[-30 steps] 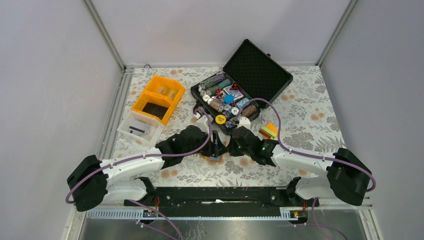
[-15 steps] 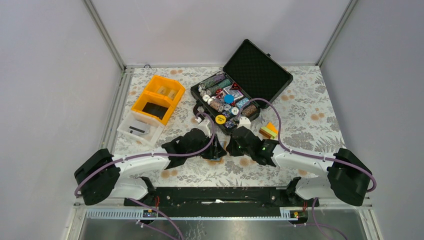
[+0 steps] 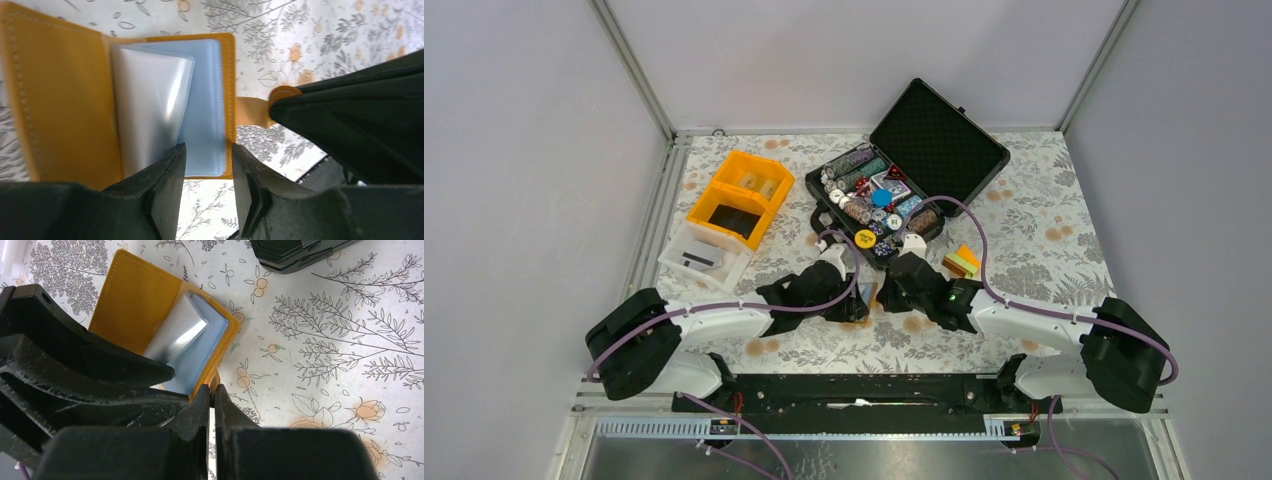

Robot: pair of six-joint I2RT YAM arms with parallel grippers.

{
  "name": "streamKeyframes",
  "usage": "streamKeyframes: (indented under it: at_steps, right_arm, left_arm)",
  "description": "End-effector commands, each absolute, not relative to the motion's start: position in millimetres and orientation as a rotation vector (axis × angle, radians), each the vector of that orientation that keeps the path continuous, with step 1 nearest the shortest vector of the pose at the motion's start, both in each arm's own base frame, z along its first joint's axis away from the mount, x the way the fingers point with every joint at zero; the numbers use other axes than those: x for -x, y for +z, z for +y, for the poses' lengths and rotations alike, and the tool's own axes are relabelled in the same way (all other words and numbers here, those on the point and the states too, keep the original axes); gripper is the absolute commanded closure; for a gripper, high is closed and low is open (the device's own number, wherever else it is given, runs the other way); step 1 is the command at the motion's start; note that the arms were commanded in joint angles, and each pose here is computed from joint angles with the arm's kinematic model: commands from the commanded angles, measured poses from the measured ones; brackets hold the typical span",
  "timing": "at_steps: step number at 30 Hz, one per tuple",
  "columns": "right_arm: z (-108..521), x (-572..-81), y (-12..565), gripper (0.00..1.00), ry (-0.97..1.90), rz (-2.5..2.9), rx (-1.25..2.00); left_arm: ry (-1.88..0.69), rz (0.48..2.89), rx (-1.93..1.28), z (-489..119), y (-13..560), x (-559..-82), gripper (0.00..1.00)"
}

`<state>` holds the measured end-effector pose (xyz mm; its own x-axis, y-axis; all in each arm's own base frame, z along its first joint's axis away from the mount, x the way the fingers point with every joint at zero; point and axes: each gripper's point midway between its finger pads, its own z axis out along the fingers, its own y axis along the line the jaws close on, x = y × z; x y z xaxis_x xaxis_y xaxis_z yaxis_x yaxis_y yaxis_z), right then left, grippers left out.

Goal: Put the credit cards into the card holder
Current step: Open the card holder at the center of the board.

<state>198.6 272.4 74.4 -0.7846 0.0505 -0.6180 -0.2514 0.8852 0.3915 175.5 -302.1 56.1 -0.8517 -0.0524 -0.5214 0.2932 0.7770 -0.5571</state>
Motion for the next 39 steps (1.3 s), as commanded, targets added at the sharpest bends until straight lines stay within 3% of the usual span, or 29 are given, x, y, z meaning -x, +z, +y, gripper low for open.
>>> streamKeyframes:
  at_steps: [1, 19, 39]
  right_arm:
    - [269.5, -204.3, 85.9, 1.00, 0.599, 2.355, 0.116]
    - [263.4, -198.7, 51.8, 1.00, 0.518, 2.439, 0.137]
    - [263.8, -199.0, 42.4, 1.00, 0.489, 2.461, 0.160]
  left_arm:
    - [-0.767, 2.372, -0.154, -292.8, 68.5, -197.0, 0.59]
    - [-0.563, 2.284, -0.155, -279.2, 76.6, -228.6, 0.59]
    - [-0.500, 2.236, -0.233, -288.3, 88.9, -252.1, 0.50]
